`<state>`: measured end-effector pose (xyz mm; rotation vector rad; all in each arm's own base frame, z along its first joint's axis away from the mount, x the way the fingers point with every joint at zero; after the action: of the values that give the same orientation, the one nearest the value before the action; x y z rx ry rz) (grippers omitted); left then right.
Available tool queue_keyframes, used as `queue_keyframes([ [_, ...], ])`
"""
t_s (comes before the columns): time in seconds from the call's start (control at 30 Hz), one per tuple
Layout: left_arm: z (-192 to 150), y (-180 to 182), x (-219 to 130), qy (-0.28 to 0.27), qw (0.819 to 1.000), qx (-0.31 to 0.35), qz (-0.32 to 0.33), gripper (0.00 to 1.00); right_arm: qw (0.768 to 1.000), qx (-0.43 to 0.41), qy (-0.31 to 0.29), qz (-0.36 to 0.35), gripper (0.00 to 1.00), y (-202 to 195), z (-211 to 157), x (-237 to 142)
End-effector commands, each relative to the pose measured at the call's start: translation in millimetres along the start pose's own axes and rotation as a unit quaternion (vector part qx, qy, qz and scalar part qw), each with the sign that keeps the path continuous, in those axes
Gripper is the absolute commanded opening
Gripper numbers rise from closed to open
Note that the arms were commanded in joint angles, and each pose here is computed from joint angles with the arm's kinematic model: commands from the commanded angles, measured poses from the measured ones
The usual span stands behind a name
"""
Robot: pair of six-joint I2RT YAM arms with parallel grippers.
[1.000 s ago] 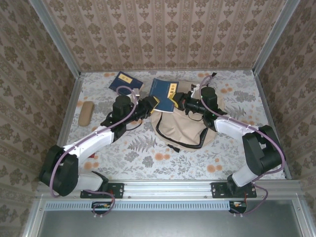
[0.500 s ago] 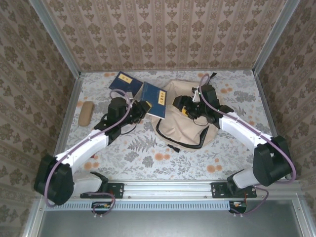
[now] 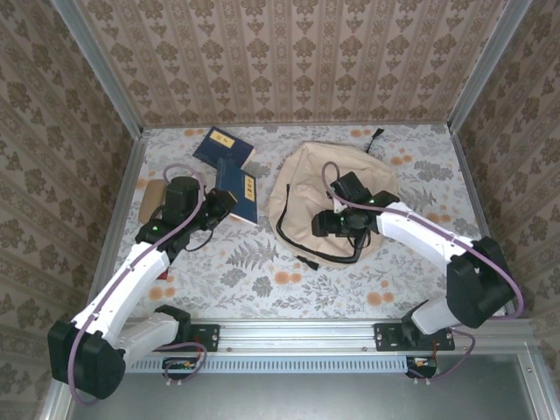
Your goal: Pack books, pencil case, and school supplies into a backpack
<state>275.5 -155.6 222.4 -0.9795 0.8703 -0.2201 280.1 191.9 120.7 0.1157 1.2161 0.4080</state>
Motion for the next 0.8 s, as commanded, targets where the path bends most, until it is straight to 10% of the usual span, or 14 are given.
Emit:
queue_keyframes([
  [0.0,2.6,-12.3,-9.5,0.001,1.0,0.025,-0.013,0.09,0.999,-0.029,0.03,0.016,0.66,8.9,-4.6,8.2],
  [0.43,-3.9,-12.2,-8.3,0.026,0.999,0.027,-0.018,0.09,1.0,-0.006,-0.023,-0.012,0.15,6.0,28.6,3.1],
  [0.77,-28.3,1.9,-11.2,0.086,0.996,0.028,-0.008,0.09,0.99,0.015,-0.139,-0.005,0.06,23.2,114.0,-55.3],
])
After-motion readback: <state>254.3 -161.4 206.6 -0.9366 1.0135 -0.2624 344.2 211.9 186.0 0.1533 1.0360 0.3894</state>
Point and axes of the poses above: each hand's point on the last joint's axis, 136 mm out from that joint toward the fingers, its own x axis out along the fingers, its own y axis along the line the jaws close on, z = x × y, the point moved 2 cm from there along -x, back along the fingers, and after that the axes turned 7 degrees about -x, right-handed, at the moved point
